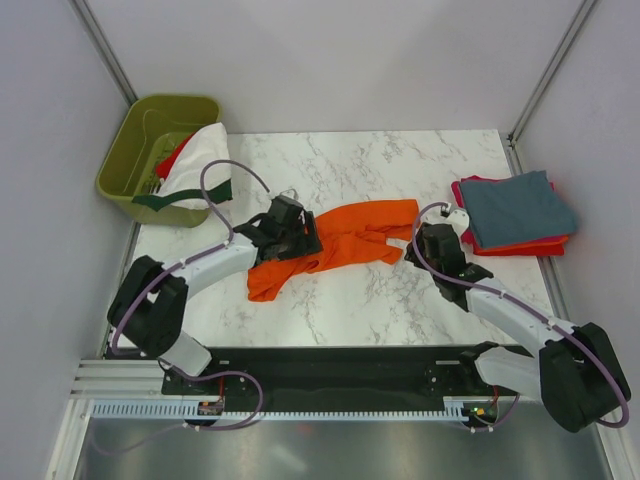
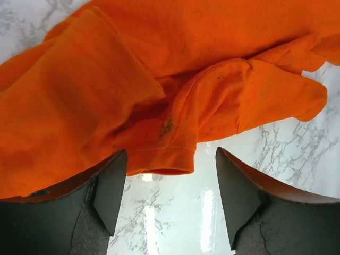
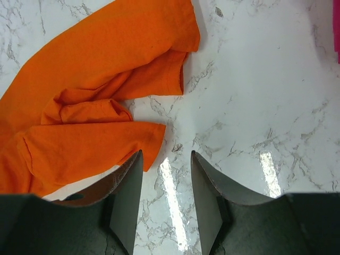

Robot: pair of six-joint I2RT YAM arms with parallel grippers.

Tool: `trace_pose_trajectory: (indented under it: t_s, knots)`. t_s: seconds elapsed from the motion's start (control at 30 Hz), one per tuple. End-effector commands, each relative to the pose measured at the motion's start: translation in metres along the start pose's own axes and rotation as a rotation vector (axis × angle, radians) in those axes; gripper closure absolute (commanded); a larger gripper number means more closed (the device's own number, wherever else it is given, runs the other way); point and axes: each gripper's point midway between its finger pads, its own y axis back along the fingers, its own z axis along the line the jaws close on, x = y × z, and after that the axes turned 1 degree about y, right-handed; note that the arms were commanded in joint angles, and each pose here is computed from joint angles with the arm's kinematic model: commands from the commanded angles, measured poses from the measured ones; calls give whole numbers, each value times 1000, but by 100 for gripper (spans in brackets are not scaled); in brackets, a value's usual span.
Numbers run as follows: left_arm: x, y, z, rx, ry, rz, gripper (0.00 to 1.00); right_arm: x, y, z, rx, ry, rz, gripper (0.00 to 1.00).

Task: Fold and stack the t-shirts

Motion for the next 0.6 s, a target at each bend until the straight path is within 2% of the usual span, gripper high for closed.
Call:
trace_pose_trajectory:
  t_s: [0.0,0.13,0.2,0.23,0.3,0.33,0.57]
  knots:
    - [4,-12,-10,-26,-102,22,28,-17,6,7,-34,-11,-63,51]
    - [18,-24,-15,-54,-139,68,32,-18,9,6,-37,-14,-72,52]
    - [24,-28,-11,-72,-145,87,46,-19,10,6,-37,-17,-75,52]
    - [30,-29,-7,-81,-147,102,65,-18,11,5,-37,-17,-74,52]
    - [38,-26,3,-102,-148,116,84,-19,12,4,-34,-17,-79,52]
    - [40,-24,6,-108,-144,116,98,-20,12,5,-36,-21,-81,52]
    - [46,43,14,-17,-130,69,98,-18,12,2,-28,-28,-80,52]
